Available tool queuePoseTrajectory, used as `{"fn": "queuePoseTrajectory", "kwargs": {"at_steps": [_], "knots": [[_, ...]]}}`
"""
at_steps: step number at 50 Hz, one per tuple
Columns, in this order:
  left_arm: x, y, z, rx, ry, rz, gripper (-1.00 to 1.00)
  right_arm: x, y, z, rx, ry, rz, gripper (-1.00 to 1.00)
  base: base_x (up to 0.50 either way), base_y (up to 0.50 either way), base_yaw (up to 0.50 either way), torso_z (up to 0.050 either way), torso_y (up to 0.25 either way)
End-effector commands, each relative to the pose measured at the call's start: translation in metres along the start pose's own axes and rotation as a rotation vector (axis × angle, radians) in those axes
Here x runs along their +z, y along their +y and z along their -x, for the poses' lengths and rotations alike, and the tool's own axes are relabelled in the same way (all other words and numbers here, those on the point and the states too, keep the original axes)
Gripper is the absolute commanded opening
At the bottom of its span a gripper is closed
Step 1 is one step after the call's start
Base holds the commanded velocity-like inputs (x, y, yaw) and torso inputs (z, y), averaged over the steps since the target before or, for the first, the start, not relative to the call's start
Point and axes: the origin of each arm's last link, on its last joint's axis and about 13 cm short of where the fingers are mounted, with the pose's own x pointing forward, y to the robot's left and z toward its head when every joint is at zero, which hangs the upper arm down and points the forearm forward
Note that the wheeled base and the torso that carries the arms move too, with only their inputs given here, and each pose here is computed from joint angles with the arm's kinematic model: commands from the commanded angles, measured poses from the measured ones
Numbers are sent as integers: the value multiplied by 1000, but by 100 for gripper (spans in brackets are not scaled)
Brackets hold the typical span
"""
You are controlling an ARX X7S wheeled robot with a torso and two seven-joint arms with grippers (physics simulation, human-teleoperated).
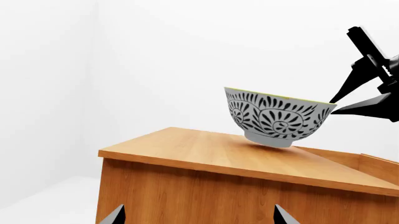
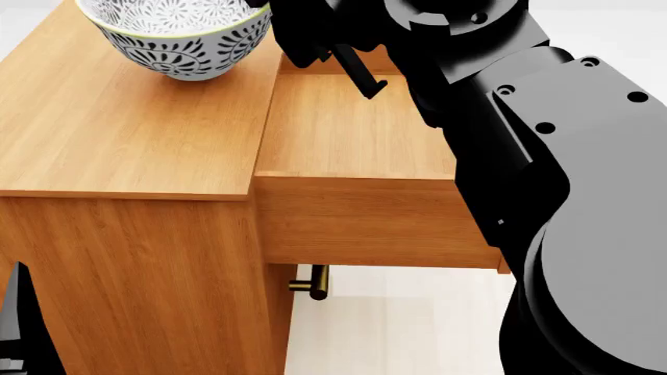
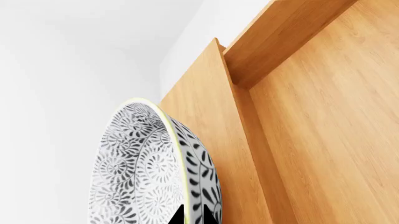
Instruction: Put the bowl on top of the cabinet.
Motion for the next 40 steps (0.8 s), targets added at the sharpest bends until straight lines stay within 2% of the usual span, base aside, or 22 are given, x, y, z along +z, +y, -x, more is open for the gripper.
{"fn": "queuePoseTrajectory", "kwargs": {"at_steps": [1,30,31,40], "knots": [[-2,2,-4,17,-19,-11,100,-3,3,-3,77,6,-46,-100,0,0,0,0,0],[1,3,-4,21,-22,-8,100,-3,-1,-6,99,1,-67,-100,0,0,0,0,0],[1,3,-4,22,-23,-9,100,-2,0,-5,122,-3,-62,100,0,0,0,0,0],[1,3,-4,22,-23,-7,100,-2,7,1,168,14,-34,100,0,0,0,0,0]]}}
